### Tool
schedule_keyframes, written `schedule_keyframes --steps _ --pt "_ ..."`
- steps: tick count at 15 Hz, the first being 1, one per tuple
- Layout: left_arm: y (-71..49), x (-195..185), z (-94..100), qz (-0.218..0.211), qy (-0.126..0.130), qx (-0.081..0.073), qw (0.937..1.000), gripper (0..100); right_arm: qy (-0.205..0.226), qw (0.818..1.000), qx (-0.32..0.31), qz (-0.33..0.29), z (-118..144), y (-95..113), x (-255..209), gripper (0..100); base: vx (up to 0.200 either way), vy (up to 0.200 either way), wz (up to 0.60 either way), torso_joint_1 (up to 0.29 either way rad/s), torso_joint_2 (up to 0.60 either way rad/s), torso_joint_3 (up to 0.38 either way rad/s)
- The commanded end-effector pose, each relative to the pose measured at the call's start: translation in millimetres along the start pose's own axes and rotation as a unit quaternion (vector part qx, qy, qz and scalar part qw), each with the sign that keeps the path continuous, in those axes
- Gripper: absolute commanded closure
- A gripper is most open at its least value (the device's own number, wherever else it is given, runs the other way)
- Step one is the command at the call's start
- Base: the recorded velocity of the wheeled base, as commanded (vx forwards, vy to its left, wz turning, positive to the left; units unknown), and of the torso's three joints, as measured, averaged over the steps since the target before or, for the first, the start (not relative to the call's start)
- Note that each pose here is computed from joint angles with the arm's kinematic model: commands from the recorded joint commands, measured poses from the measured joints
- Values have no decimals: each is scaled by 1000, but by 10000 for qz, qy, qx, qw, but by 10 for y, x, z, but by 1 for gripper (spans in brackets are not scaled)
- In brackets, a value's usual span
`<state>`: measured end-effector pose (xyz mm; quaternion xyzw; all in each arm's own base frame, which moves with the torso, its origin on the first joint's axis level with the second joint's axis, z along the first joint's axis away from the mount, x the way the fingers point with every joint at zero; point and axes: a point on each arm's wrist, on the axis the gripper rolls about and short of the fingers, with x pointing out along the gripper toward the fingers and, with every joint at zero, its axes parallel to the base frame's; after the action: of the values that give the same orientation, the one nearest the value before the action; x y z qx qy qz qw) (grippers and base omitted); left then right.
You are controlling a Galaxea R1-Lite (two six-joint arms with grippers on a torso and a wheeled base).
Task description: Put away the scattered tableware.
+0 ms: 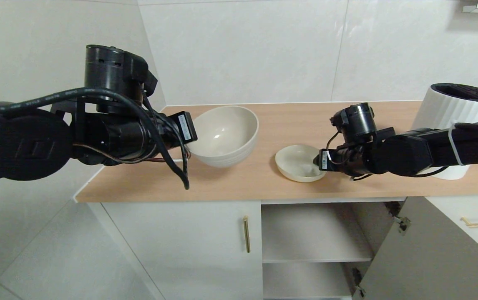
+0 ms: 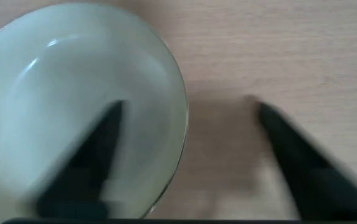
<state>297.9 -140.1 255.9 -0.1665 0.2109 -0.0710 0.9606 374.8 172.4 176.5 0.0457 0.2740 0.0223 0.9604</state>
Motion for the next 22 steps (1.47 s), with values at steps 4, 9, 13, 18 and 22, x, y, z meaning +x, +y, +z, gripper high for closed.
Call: schedule_keyframes --steps 4,9,13,18,22 --pt "-5 -47 33 -47 -113 -59 9999 100 -107 9995 231 191 82 -4 -132 100 0 0 0 0 0 0" --pt "94 -340 -13 -208 -426 -91 9988 100 -48 9921 579 1116 215 -171 -877 100 0 0 0 0 0 0" --pt "274 -824 -240 -839 -117 260 9961 100 341 9877 418 1466 -109 -375 -1377 100 0 0 0 0 0 0" --pt "459 -1086 -490 -989 157 275 9946 100 530 9864 347 1517 -388 -494 -1642 100 0 0 0 0 0 0" --pt "526 -1023 -649 -843 464 269 9950 100 705 9861 299 1473 -506 -512 -1633 100 -50 0 0 -1 1 1"
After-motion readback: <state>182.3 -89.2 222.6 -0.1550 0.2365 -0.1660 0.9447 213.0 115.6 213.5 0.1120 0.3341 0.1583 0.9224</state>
